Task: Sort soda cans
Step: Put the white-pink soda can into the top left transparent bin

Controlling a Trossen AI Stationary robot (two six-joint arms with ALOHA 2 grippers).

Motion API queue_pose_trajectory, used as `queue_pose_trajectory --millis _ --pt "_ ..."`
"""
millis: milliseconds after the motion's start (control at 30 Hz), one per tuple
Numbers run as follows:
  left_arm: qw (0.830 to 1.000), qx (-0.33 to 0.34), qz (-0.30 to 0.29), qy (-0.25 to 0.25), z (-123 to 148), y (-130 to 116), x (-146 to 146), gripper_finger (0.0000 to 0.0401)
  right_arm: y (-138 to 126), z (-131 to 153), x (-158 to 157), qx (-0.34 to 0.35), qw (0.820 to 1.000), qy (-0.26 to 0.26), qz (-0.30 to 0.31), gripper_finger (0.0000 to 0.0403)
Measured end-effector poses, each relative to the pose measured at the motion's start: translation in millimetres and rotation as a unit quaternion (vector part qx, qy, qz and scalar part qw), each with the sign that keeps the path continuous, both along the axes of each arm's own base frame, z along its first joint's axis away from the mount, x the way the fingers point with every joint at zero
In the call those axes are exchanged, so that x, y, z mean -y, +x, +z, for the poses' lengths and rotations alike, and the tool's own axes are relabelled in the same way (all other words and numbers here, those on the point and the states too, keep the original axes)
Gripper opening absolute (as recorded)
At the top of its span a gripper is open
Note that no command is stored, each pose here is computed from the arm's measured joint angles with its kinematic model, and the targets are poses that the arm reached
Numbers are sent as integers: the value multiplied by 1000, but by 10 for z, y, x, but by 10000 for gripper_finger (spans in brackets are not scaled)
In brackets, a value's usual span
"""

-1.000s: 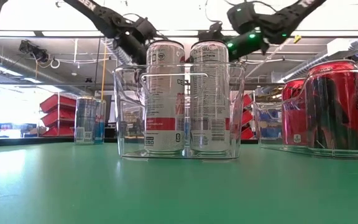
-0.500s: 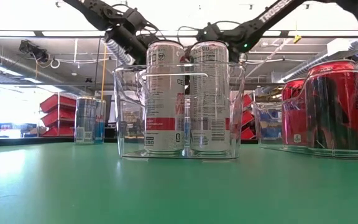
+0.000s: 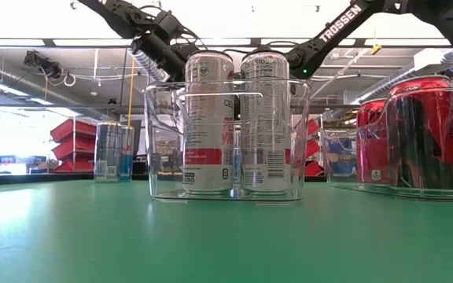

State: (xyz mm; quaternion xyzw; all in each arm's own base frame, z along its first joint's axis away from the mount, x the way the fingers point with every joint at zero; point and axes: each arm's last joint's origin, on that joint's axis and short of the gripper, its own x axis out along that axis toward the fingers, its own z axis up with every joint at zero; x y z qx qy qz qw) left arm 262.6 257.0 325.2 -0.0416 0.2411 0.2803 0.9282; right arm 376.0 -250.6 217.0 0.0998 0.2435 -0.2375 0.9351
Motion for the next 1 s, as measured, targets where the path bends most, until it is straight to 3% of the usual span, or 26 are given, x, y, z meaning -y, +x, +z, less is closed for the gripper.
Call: queue_pose_trajectory --millis 233,467,633,833,1000 --pt "1000 7 13 5 14 -37 -49 252 0 9 8 7 1000 -1 19 221" --pt "999 21 17 22 159 -116 10 252 -14 90 -3 22 1000 -2 16 221" --pt "997 50 23 56 421 -257 132 252 -67 510 -93 52 998 -21 20 221" --pt "993 81 22 88 676 -404 287 252 -196 1091 -554 72 995 -32 59 221" --pt "991 90 23 96 756 -463 348 252 -280 1371 -1130 50 994 -31 96 221"
